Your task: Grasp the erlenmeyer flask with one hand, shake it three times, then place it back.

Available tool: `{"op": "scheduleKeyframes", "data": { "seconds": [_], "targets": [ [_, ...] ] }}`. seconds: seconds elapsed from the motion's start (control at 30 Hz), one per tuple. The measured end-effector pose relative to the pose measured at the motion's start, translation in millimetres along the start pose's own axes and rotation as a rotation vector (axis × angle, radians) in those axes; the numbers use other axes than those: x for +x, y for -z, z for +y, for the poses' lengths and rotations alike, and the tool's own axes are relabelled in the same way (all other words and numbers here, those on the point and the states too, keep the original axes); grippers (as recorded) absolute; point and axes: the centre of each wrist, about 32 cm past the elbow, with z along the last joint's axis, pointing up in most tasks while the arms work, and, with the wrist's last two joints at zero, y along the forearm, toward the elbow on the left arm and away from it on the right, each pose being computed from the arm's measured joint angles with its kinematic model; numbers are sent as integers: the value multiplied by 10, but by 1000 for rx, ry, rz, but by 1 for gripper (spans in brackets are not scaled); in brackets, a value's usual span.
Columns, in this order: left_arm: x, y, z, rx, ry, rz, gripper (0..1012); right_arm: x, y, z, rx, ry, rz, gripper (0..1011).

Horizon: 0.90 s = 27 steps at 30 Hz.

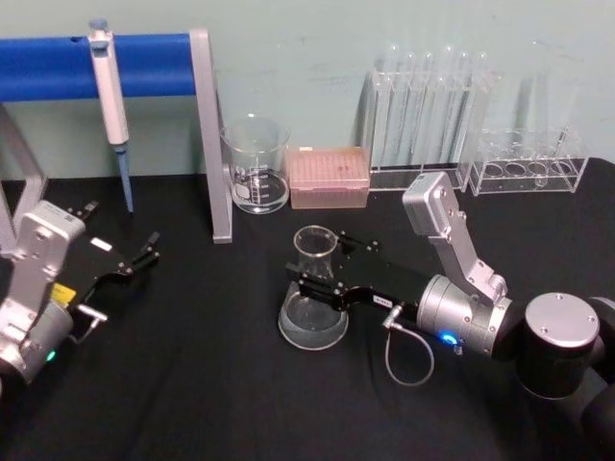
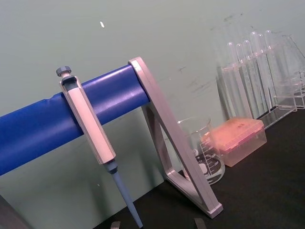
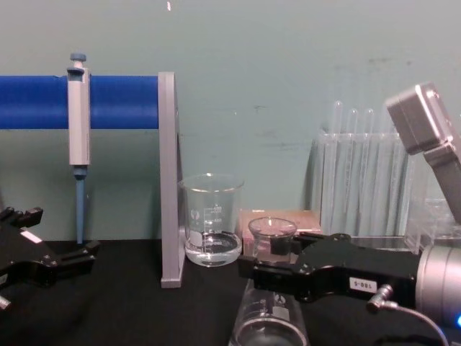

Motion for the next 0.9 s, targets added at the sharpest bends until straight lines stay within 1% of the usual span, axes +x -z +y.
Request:
{"op": "scheduleKeyframes", "data": {
  "seconds": [0.07,0.3,0.4,0.7,0.9],
  "targets": [
    [0,0,0,0,0,0,1001,0,0,0,0,0,0,743],
    [0,0,0,0,0,0,1001,0,0,0,0,0,0,940],
    [0,0,0,0,0,0,1001,0,0,0,0,0,0,1002],
    [0,0,0,0,0,0,1001,0,0,0,1,0,0,1002],
    [0,0,0,0,0,0,1001,48,-25,-103,12,-4,3,1002]
  ]
}}
